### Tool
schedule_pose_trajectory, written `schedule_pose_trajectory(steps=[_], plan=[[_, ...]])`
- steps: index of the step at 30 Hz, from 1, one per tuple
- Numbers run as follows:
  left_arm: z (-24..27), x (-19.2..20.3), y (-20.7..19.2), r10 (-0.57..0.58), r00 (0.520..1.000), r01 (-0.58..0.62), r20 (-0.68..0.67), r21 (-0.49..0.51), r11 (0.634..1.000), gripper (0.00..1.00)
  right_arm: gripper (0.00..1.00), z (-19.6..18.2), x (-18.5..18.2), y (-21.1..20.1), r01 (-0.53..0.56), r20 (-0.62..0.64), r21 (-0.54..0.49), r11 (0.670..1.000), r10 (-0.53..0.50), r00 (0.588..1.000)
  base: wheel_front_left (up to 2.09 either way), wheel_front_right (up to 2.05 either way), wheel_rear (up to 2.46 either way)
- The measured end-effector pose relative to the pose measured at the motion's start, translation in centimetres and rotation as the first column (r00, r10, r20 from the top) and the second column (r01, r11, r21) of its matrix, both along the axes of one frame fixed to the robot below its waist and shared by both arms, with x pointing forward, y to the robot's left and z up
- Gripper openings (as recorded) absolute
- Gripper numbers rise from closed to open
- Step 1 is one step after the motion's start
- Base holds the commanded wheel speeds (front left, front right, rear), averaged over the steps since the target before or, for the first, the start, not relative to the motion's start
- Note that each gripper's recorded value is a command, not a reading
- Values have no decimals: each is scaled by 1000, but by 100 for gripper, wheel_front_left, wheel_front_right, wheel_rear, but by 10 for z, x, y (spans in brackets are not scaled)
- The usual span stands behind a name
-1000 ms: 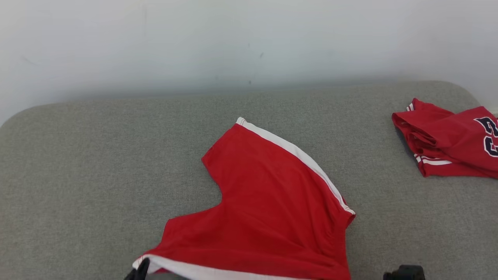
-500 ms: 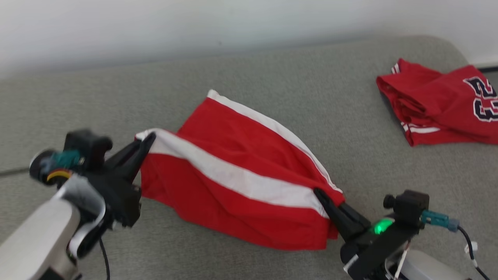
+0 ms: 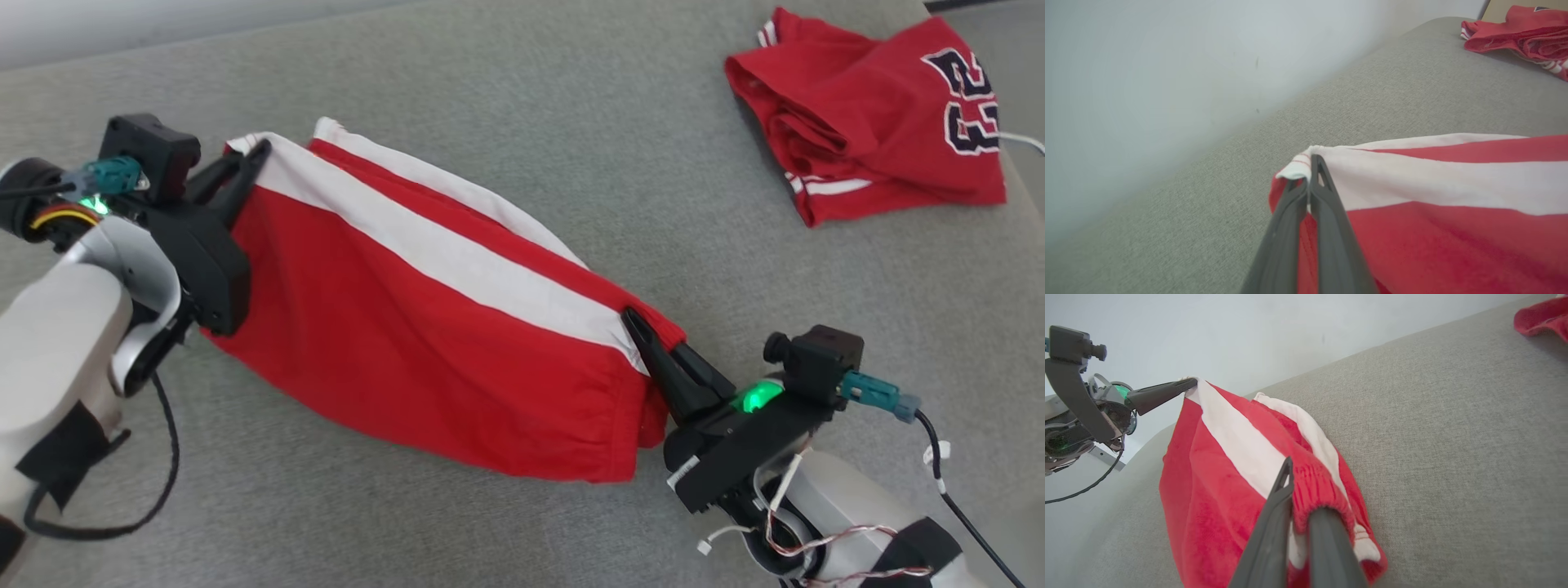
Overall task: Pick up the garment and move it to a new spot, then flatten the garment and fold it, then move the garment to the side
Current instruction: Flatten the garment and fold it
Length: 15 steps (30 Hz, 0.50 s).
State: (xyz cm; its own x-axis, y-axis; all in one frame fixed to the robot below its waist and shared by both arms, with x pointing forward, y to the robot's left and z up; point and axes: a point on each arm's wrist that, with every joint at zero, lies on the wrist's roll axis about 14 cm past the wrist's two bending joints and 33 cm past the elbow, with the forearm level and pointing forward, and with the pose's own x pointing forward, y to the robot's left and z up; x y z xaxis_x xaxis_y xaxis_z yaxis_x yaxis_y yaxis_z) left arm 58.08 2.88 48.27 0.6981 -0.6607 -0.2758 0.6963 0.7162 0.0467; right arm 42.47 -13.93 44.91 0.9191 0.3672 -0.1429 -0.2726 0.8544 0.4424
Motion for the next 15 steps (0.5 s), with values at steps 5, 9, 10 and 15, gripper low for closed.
schedule_pose_trajectory(steps=[5,9,10,15], plan=[[-16,20,-14,-17,1000,17,27,-9,1000,0,0,-12,5,-8,35,-19,-30,999,-36,999,0,0,0],[-27,24,-27,-44,998,45,42,-25,999,0,0,-21,3,-13,50,-37,-56,997,-52,998,0,0,0],[-27,25,-29,-48,997,50,55,-35,998,0,0,-22,3,-14,52,-39,-64,997,-55,998,0,0,0],[-38,25,-27,-37,998,38,46,-16,999,100,100,-25,-1,-8,26,-40,-95,995,-30,999,0,0,0]])
